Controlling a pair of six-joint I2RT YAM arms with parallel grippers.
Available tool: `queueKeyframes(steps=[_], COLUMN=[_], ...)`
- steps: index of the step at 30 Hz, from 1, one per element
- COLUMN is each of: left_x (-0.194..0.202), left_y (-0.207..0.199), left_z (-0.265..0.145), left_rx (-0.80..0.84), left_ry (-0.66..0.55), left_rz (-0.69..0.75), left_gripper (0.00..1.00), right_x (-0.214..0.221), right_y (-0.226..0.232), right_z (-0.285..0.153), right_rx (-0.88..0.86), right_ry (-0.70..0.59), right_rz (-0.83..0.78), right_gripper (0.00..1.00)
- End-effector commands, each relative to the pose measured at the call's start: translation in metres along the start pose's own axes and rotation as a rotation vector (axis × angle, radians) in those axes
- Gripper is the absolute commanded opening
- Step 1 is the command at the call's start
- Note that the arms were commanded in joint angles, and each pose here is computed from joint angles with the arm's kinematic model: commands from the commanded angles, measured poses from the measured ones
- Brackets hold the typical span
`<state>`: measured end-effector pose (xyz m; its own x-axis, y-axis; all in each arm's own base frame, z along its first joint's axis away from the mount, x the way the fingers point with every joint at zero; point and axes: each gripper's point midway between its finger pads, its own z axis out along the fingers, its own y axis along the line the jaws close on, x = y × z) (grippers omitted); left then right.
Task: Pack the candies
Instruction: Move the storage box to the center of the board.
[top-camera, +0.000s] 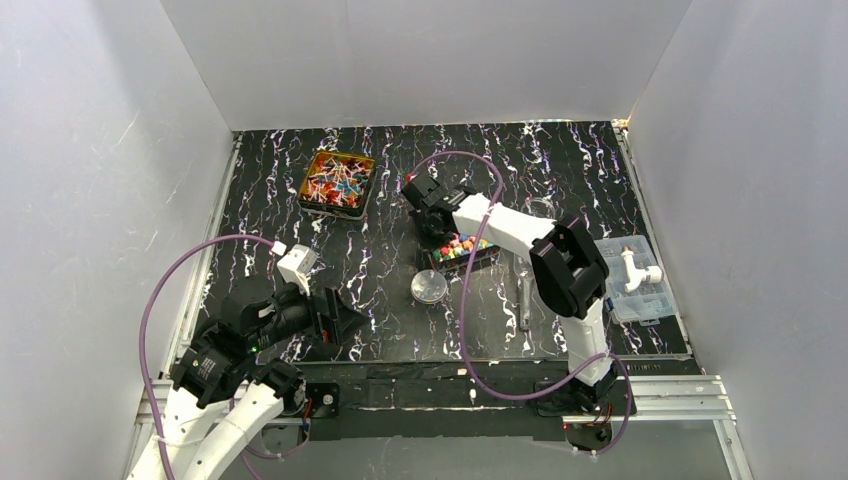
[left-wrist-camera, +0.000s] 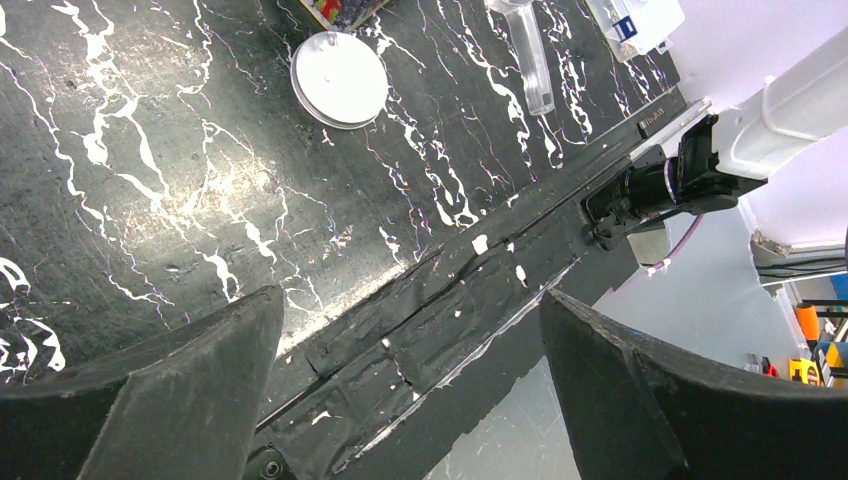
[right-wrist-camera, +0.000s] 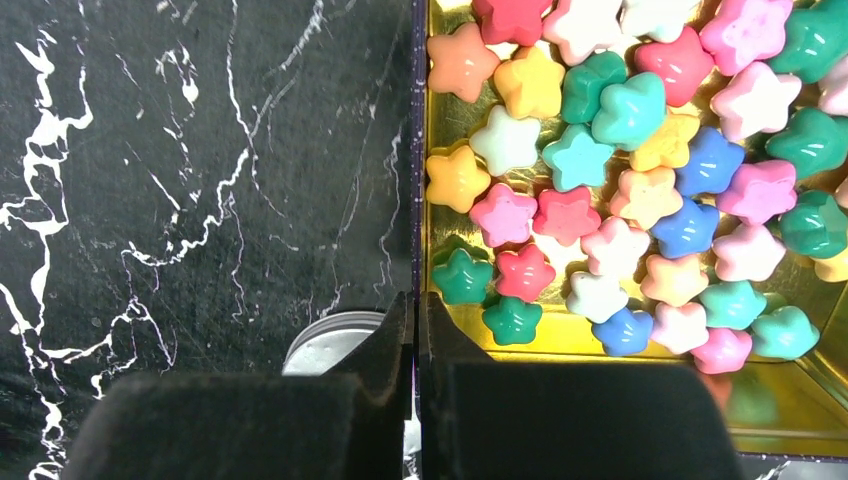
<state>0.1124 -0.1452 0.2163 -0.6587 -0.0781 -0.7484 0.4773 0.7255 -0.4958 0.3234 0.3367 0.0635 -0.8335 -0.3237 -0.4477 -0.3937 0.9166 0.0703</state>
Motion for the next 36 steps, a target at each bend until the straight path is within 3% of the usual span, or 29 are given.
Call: queueKeyframes(steps=[1,7,18,28,36], left_x=[0.001,0.001,0.0,0.0,-0.002], left_y=[0.0,0.0,0.0,0.0,0.003], left_z=[0.001,0.001,0.0,0.0,0.002], left_rx=[0.005,0.006,0.003,0.004,-0.019], left_ry=[-0.003,-0.003,-0.007,-0.008,-0.004], left_rz=[0.007,0.007,0.009,0.01,0.006], left_gripper=[0.99,0.99,0.99,0.99,0.99], right_x=[0.009,0.011,-0.043,-0.059,-0.068], right_y=[-0.003,-0.007,0.001,-0.008,-0.011], right_z=[-0.017,-0.022,-0.017,-0.007,-0.025], right_rx=[0.045,0.081,0.107,0.132,0.136], right_ry=[-0.03,-0.077,-0.157,-0.166,-0.204], right_rz=[0.101,0.176,0.193,0.208,0.203], right_gripper=[0.01,0.01,0.01,0.01,0.32])
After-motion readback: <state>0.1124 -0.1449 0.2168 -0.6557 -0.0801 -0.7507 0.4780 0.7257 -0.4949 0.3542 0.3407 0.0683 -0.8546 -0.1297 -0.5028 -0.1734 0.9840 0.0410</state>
